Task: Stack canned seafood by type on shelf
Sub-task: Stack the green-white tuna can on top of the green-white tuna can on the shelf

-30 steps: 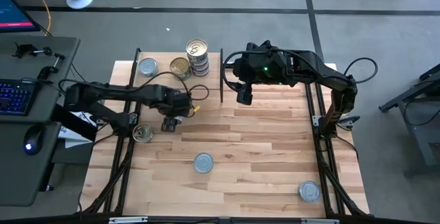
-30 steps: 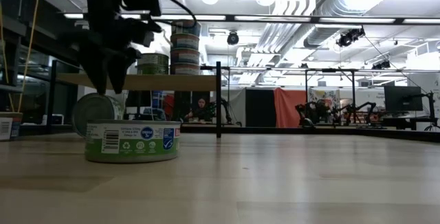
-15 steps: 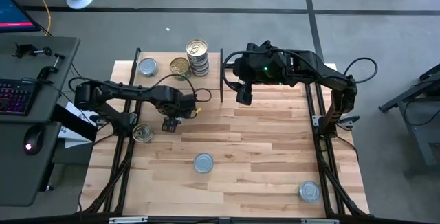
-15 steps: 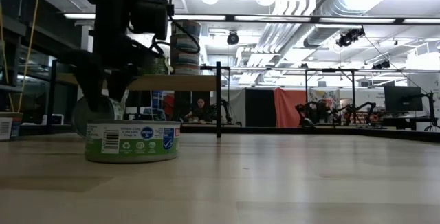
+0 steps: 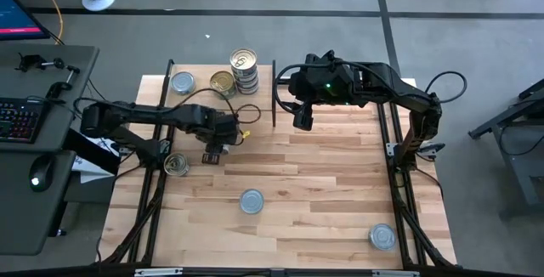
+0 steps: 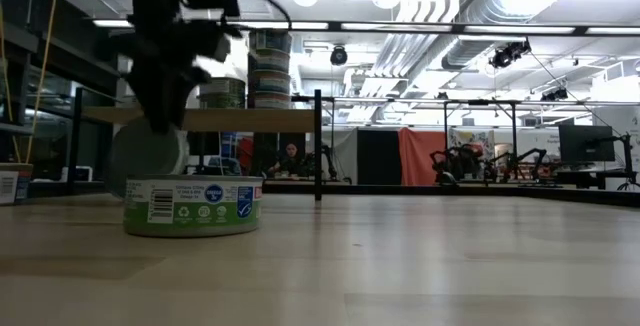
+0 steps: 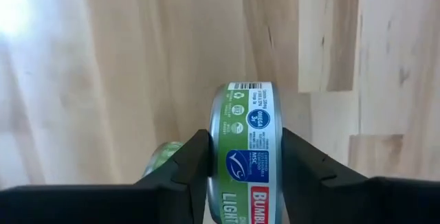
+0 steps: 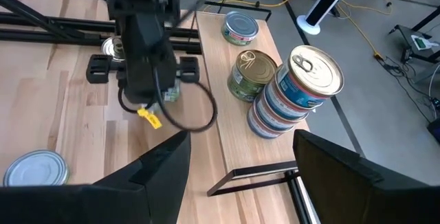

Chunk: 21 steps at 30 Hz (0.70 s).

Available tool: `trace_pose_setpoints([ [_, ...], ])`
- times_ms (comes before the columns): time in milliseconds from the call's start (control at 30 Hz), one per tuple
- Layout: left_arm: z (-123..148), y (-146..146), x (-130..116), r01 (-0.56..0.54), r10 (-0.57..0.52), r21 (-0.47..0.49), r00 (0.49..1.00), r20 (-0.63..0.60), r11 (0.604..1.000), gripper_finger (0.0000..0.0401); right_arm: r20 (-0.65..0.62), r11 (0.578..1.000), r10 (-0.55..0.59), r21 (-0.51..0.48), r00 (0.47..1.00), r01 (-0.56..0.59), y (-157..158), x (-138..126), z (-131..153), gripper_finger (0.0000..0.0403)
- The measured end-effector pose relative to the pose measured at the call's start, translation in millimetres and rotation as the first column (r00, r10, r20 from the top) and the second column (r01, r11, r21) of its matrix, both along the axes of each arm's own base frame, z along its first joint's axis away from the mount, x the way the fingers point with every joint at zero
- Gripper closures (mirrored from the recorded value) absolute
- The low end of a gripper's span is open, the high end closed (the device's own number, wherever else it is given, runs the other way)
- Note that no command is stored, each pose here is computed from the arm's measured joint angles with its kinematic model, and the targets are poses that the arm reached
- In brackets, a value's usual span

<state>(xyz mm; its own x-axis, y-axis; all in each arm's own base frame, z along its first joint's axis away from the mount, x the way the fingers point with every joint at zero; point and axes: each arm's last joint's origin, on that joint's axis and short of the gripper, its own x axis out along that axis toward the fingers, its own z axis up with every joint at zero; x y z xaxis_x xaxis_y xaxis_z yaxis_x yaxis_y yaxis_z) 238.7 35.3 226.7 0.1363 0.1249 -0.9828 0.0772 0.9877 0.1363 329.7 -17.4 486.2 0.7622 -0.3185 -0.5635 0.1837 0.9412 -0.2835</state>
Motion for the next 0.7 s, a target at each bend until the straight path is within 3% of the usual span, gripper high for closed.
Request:
trace_pose_setpoints([
  [100, 26, 0, -3, -0.04, 0.039, 0.016, 0.997, 0.073, 0.999, 0.0288, 0.0, 1.0, 0.0, -0.001, 1.0, 0.0, 0, 0, 0, 0.0155],
  [167, 56, 1, -3, -0.089, 0.084, 0.017, 0.978, 0.189, 0.996, 0.0288, -0.001, 1.0, 0.001, -0.002, 1.0, -0.001, 0, 0, 0, 0.0155],
  [233, 93, 3, -10, -0.174, 0.152, 0.037, 0.929, 0.337, 0.984, 0.0288, -0.001, 1.0, 0.002, -0.002, 1.0, -0.002, 0, 0, 0, 0.0155],
  [300, 130, 6, -24, -0.314, 0.244, 0.06, 0.83, 0.502, 0.948, 0.0288, -0.001, 1.0, 0.002, -0.002, 1.0, -0.002, 0, 0, 0, 0.0155],
  [367, 161, 9, -47, -0.504, 0.349, 0.054, 0.666, 0.659, 0.862, 0.0288, -0.001, 1.0, 0.002, -0.002, 1.0, -0.002, 0, 0, 0, 0.0155],
  [433, 178, 9, -76, -0.682, 0.449, -0.033, 0.443, 0.776, 0.73, 0.0288, -0.001, 1.0, 0.001, -0.002, 1.0, -0.001, 0, 0, 0, 0.0155],
  [500, 184, 8, -104, -0.79, 0.51, -0.161, 0.213, 0.833, 0.592, 0.0288, 0.0, 1.0, 0.0, 0.0, 1.0, 0.0, 0, 0, 0, 0.0155],
  [600, 173, 5, -135, -0.834, 0.553, -0.368, -0.092, 0.828, 0.412, 0.0288, -0.001, 1.0, 0.002, -0.003, 1.0, -0.002, 0, 0, 0, 0.0155],
  [700, 150, 4, -145, -0.793, 0.561, -0.544, -0.327, 0.761, 0.276, 0.0288, -0.006, 1.0, 0.006, -0.015, 1.0, -0.006, -2, 0, 0, 0.0155],
])
